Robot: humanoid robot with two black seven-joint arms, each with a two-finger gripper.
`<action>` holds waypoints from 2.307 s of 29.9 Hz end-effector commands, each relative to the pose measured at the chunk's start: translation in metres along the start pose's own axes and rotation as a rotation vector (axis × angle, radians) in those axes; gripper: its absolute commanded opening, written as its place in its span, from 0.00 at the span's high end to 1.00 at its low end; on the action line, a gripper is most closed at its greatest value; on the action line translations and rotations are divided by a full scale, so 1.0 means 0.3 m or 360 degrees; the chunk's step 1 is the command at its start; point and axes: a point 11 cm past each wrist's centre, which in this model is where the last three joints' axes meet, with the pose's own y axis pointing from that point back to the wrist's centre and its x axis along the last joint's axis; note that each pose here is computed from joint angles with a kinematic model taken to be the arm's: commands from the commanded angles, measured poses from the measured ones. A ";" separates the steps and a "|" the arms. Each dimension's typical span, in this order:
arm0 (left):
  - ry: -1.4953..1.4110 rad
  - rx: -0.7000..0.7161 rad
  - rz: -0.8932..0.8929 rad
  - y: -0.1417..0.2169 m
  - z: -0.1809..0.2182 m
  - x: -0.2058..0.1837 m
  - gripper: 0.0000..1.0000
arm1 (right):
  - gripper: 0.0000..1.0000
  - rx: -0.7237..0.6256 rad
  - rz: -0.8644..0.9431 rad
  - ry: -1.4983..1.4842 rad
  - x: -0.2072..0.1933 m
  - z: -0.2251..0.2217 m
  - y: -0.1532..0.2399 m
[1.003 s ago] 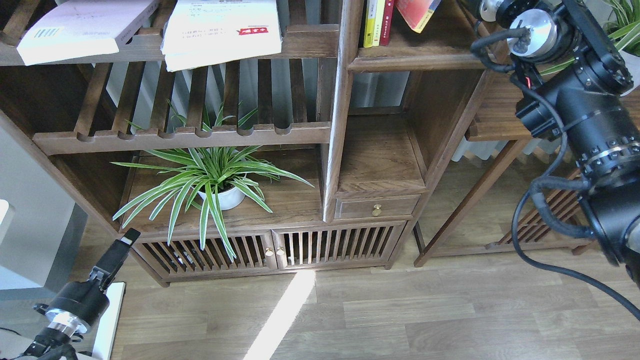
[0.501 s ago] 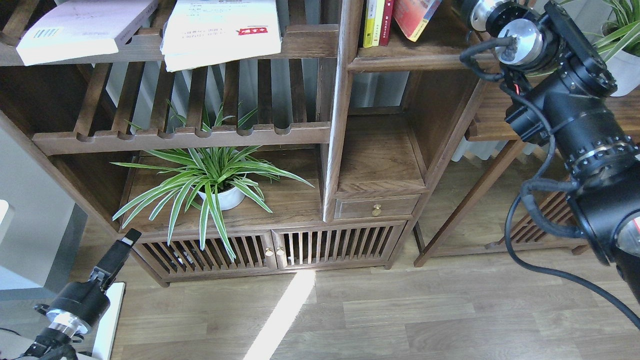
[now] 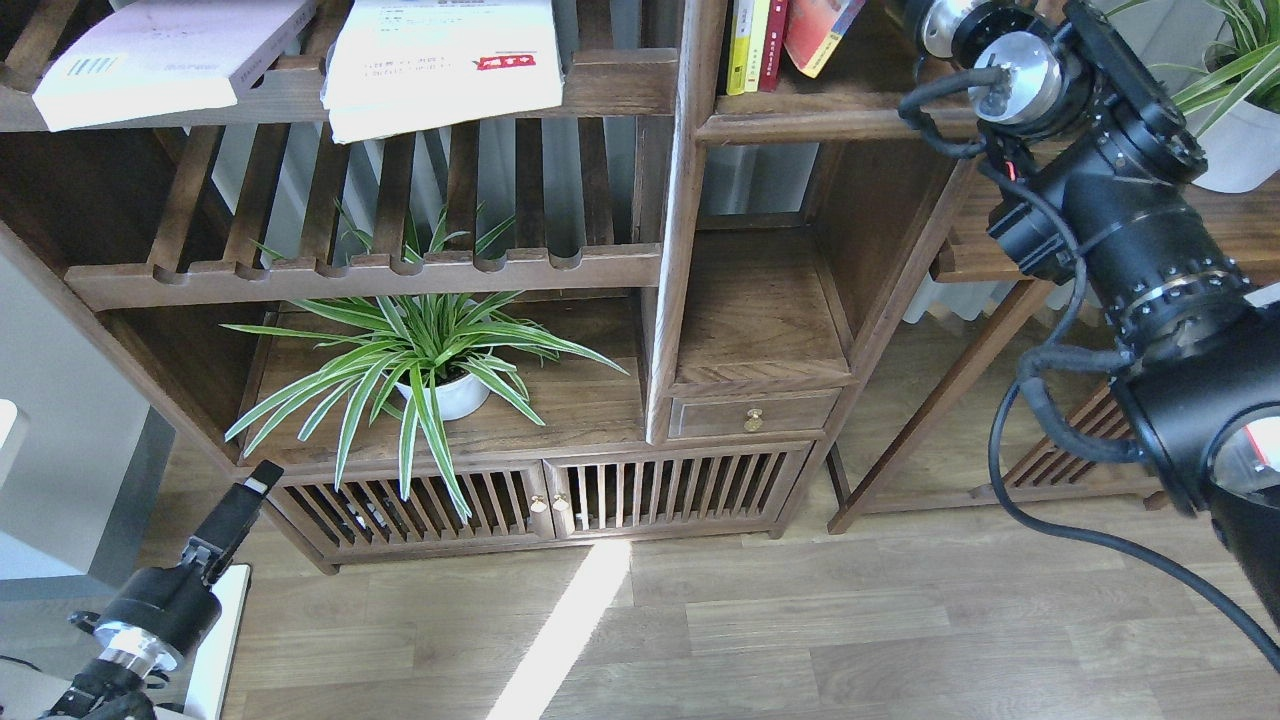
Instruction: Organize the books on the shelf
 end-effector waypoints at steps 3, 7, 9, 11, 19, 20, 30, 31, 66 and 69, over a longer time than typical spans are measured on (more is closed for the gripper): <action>0.0000 -0.0002 0.0003 0.001 0.000 0.002 0.02 | 0.78 -0.0009 -0.0013 -0.0006 -0.022 0.009 -0.007; 0.0003 -0.0002 0.0002 0.000 -0.002 0.001 0.02 | 0.71 -0.0009 -0.0032 -0.0001 -0.043 0.001 -0.011; 0.0002 -0.0002 0.0004 0.001 -0.001 0.003 0.02 | 0.69 -0.0008 -0.0048 0.0002 -0.059 -0.009 -0.014; 0.0002 -0.0002 0.0004 0.001 -0.001 0.003 0.02 | 0.66 -0.0011 -0.0050 0.0008 -0.065 -0.013 -0.015; 0.0002 -0.0005 0.0004 0.001 -0.001 0.003 0.02 | 0.61 0.0007 -0.0089 0.0019 -0.096 -0.038 -0.016; 0.0002 -0.0005 0.0004 0.001 -0.001 0.003 0.02 | 0.61 0.0007 -0.0092 0.0021 -0.101 -0.041 -0.016; -0.0001 0.0005 -0.0002 -0.003 -0.002 -0.001 0.02 | 0.59 0.0068 -0.0074 0.0009 -0.134 -0.126 -0.021; -0.0001 0.0005 -0.0002 -0.003 -0.002 -0.001 0.02 | 0.59 0.0070 -0.0074 0.0007 -0.139 -0.133 -0.021; -0.0036 -0.0022 -0.0114 -0.074 0.048 -0.082 0.02 | 0.49 0.0201 -0.0110 -0.0138 -0.158 -0.428 0.069; -0.0046 -0.0025 -0.0132 -0.084 0.059 -0.095 0.02 | 0.45 0.0157 -0.0117 -0.0123 -0.134 -0.393 0.082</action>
